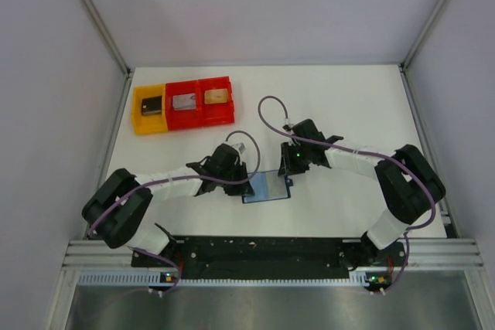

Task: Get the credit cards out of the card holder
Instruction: Place the credit card in the storage box, then remove the credit card from the card holder.

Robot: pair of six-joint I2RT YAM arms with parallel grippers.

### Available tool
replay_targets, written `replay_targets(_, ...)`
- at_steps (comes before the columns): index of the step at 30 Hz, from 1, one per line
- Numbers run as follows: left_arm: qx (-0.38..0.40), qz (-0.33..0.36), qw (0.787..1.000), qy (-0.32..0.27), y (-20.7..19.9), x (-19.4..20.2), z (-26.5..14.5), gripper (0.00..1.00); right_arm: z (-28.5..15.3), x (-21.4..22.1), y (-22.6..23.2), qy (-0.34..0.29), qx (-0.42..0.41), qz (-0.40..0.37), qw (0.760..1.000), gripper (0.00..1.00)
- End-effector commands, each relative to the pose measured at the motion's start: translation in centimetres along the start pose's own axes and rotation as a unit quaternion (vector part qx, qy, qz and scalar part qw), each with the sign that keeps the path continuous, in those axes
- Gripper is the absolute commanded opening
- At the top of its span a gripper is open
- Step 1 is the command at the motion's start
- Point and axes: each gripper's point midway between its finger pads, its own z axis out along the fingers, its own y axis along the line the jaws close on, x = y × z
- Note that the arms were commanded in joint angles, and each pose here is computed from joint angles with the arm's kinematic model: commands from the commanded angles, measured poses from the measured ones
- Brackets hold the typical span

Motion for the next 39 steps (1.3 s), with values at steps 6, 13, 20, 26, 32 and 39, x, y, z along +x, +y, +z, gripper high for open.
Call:
replay_targets(6, -0.021, -0.010, 1.000, 0.005, 1.1, 0.7, 0.4, 0.16, 0.1, -0.1, 0.0, -0.007, 0.011, -0.014, 1.000, 0.25)
replay_targets(13, -0.022, -0.013, 1.000, 0.009, 1.3, 0.9, 0.5, 0.15, 0.6, 0.4, 0.0, 0.006, 0.008, -0.013, 1.000, 0.25)
replay_targets(20, -0.023, -0.015, 1.000, 0.011, 1.4, 1.2, 0.5, 0.15, 0.7, 0.8, -0.7, 0.010, 0.028, -0.008, 1.000, 0.25)
replay_targets(26, -0.024, -0.016, 1.000, 0.013, 1.4, 1.3, 0.6, 0.15, 0.6, 0.7, -0.1, 0.012, 0.016, -0.014, 1.000, 0.25)
replay_targets(32, -0.022, -0.016, 1.000, 0.016, 1.3, 1.4, 0.7, 0.15, 0.2, 0.5, 1.8, 0.014, -0.023, -0.021, 0.999, 0.19)
replay_targets(39, -0.022, -0.016, 1.000, 0.016, 1.3, 1.4, 0.8, 0.15, -1.4, -0.7, 4.6, -0.002, -0.064, -0.029, 0.998, 0.17)
